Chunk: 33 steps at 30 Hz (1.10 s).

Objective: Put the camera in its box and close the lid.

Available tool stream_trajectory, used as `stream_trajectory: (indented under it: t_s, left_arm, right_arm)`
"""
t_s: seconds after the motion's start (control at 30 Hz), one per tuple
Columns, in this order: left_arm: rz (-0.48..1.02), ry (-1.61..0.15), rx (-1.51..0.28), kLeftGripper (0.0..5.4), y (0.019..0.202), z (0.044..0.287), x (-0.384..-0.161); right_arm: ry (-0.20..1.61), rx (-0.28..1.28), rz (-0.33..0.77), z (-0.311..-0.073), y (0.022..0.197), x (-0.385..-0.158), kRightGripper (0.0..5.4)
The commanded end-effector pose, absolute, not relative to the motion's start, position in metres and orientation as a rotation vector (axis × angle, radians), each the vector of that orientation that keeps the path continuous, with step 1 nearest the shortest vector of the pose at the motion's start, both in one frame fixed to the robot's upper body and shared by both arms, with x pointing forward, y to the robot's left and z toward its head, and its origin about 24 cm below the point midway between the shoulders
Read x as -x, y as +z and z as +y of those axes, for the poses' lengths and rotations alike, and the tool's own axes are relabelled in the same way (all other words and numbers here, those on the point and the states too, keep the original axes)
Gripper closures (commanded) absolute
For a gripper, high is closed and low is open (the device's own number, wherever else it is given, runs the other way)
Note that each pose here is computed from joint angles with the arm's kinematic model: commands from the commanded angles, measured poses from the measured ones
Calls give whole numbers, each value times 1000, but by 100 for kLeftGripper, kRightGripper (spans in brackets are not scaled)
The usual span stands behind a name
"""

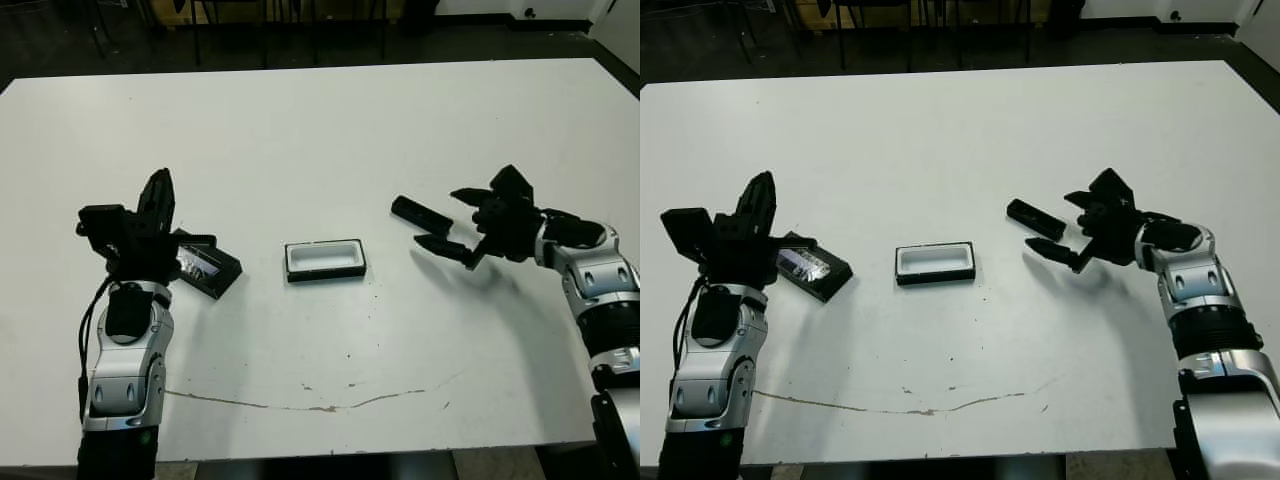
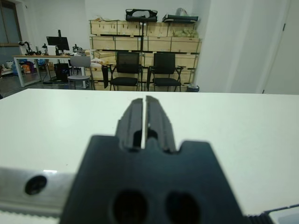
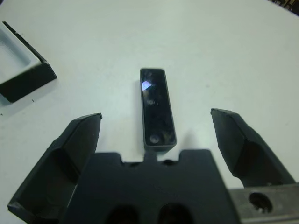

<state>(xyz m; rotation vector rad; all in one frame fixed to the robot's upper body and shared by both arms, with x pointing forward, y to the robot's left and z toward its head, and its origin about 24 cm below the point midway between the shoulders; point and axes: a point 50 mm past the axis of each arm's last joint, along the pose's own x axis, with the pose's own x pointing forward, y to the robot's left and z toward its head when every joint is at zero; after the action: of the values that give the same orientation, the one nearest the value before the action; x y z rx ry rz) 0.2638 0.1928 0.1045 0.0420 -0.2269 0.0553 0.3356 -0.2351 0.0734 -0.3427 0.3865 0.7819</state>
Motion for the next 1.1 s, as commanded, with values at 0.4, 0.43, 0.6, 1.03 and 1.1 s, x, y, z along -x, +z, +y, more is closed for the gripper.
stream_trajectory:
  t_s: [0.4, 0.43, 0.6, 1.03, 1.1]
  left_arm:
    - [-186, 58, -56, 540, 97, 196, -262]
    - [-187, 57, -57, 540, 97, 196, -262]
    - [-190, 62, -58, 540, 98, 195, -262]
    - [-196, 72, -58, 540, 100, 197, -263]
    - [-199, 71, -62, 540, 100, 197, -263]
  right_arm:
    - [784, 420, 422, -227, 58, -334, 67]
    - [795, 424, 423, -226, 59, -335, 85]
    - [821, 458, 426, -223, 62, -335, 178]
    - [932, 536, 509, -234, 68, -334, 414]
    - [949, 556, 516, -234, 69, -333, 449]
